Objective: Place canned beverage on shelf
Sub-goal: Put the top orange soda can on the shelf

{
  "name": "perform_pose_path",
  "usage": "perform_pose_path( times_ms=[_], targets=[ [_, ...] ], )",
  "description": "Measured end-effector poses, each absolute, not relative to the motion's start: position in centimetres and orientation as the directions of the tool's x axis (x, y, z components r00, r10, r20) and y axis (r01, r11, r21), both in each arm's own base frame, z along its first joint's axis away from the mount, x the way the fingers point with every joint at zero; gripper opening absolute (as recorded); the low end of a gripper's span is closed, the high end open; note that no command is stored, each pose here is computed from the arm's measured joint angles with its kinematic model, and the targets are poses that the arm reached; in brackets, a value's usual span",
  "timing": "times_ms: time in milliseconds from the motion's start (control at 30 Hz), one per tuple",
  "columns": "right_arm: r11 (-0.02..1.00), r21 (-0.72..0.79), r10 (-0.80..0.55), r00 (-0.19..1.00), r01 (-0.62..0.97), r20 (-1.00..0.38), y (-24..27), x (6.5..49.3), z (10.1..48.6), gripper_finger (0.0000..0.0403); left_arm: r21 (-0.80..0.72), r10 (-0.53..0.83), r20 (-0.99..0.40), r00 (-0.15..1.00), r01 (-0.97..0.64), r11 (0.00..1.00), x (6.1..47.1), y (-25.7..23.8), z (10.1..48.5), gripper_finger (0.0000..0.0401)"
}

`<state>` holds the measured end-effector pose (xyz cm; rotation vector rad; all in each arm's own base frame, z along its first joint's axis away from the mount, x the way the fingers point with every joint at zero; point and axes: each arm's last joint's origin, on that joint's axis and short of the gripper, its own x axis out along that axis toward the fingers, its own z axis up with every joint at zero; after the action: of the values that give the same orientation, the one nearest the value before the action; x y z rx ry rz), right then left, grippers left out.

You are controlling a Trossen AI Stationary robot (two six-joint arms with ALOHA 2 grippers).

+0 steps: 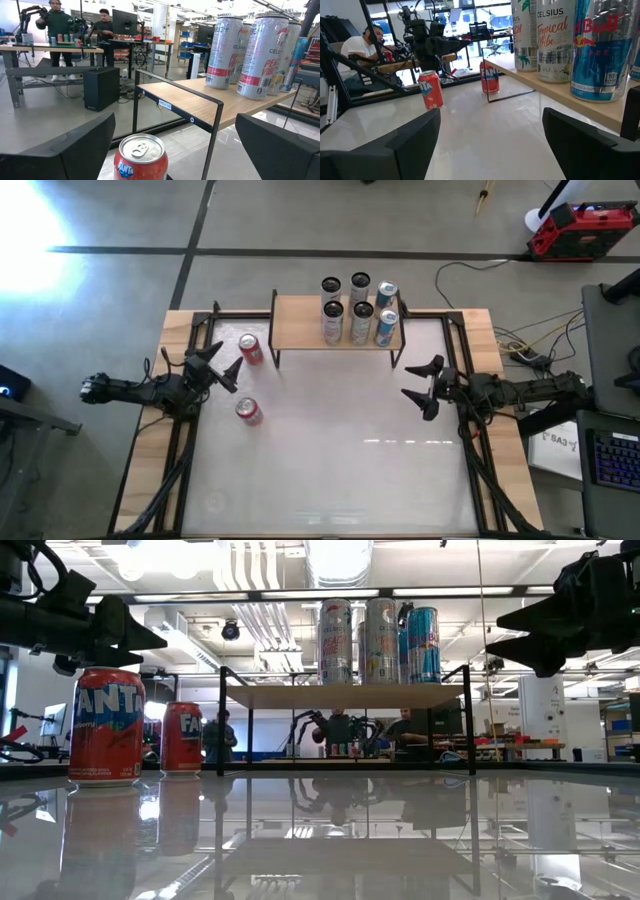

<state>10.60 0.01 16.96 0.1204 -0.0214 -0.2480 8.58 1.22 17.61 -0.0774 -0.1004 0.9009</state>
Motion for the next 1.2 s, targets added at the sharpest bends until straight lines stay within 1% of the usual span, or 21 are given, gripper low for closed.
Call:
perform_pose_path(
  times_ms=[900, 933, 1033, 1067, 1200],
  targets=[
    [0.962, 0.121, -0.246, 0.969, 0.244, 0.006, 0.01, 10.6, 16.95, 0.0334, -0.109, 0.786, 0.054, 0.616, -0.778, 0.618, 8.58, 1.22, 17.61, 0.0398],
    [0.962, 0.121, -0.246, 0.969, 0.244, 0.006, 0.01, 10.6, 16.95, 0.0334, -0.091, 0.786, 0.051, 0.617, -0.781, 0.619, 8.59, 1.22, 17.56, 0.0398],
    [0.962, 0.121, -0.246, 0.969, 0.244, 0.006, 0.01, 10.6, 16.94, 0.0334, 0.066, 0.788, 0.026, 0.615, -0.788, 0.612, 8.62, 1.23, 17.15, 0.0398],
    [0.962, 0.121, -0.246, 0.969, 0.244, 0.005, 0.01, 10.6, 16.93, 0.0334, 0.096, 0.788, 0.023, 0.615, -0.786, 0.611, 8.62, 1.22, 17.09, 0.0398],
    [0.962, 0.121, -0.246, 0.969, 0.243, 0.005, 0.02, 10.6, 16.93, 0.0334, 0.112, 0.788, 0.02, 0.615, -0.785, 0.609, 8.63, 1.22, 17.04, 0.0398]
  ],
)
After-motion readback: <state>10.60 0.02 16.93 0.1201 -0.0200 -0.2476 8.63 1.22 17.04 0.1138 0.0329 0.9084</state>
